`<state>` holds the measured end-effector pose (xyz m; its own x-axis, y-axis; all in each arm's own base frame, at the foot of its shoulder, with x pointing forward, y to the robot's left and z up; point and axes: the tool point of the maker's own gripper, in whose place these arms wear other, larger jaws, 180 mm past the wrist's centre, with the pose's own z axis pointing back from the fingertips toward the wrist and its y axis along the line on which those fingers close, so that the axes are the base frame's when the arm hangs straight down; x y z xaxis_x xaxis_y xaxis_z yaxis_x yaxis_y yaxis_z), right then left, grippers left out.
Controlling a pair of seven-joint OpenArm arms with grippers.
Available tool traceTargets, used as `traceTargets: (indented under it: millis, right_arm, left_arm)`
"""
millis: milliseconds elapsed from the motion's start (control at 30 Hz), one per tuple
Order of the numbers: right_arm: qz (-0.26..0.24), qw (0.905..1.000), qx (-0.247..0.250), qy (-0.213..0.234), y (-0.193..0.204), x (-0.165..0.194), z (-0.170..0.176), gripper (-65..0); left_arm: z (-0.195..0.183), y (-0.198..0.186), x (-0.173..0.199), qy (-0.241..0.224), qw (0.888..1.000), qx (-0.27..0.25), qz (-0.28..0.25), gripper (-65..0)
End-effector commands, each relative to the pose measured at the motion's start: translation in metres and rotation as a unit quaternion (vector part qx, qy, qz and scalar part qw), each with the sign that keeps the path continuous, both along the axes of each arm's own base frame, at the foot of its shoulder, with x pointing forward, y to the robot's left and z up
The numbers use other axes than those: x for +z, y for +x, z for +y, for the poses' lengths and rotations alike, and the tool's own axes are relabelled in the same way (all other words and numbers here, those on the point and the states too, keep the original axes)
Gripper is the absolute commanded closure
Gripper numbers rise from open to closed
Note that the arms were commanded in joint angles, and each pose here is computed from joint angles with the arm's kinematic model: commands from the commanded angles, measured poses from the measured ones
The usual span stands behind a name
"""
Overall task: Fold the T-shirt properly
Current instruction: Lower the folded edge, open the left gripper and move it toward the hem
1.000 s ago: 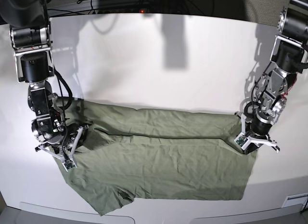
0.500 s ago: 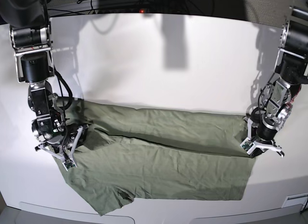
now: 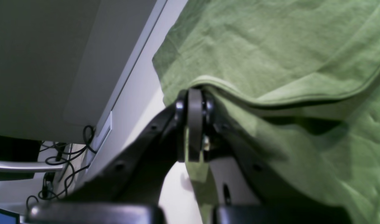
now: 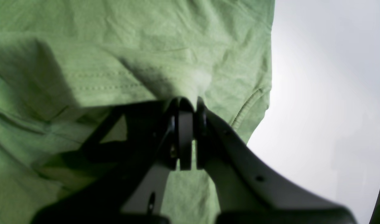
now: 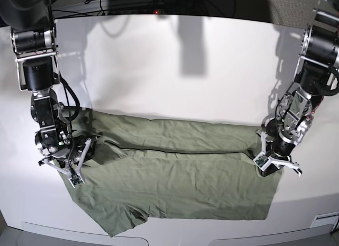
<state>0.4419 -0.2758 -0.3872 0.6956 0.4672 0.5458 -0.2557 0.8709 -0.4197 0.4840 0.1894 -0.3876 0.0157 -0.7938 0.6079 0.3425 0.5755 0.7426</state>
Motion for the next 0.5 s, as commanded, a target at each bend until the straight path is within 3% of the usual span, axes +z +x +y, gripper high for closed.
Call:
traceTargets:
  millis: [0,200,300,467]
  right_arm:
    - [-0.031,0.9995,-0.004,-0.004,0.016,0.024,-0.007,0.0]
    - [-0.031,0.9995,-0.004,-0.004,0.016,0.024,-0.007,0.0]
    - [-0.031,0.9995,-0.004,-0.002,0.016,0.024,-0.006,0.0]
    - [-0.023,0.9997,-0.008,-0.005,0.013,0.022,-0.008,0.0]
  left_arm:
    - [0.007,0.017,0.029,0.005,0.999,0.004,-0.04,0.0]
    - [0.007,0.022,0.037,0.005,0.999,0.003,-0.048,0.0]
    - [0.007,0.035,0.056,0.005,0.998,0.004,-0.067,-16.8]
    - [0.013,0.055,0.085,0.008,0.996,0.02,-0.086,-17.5]
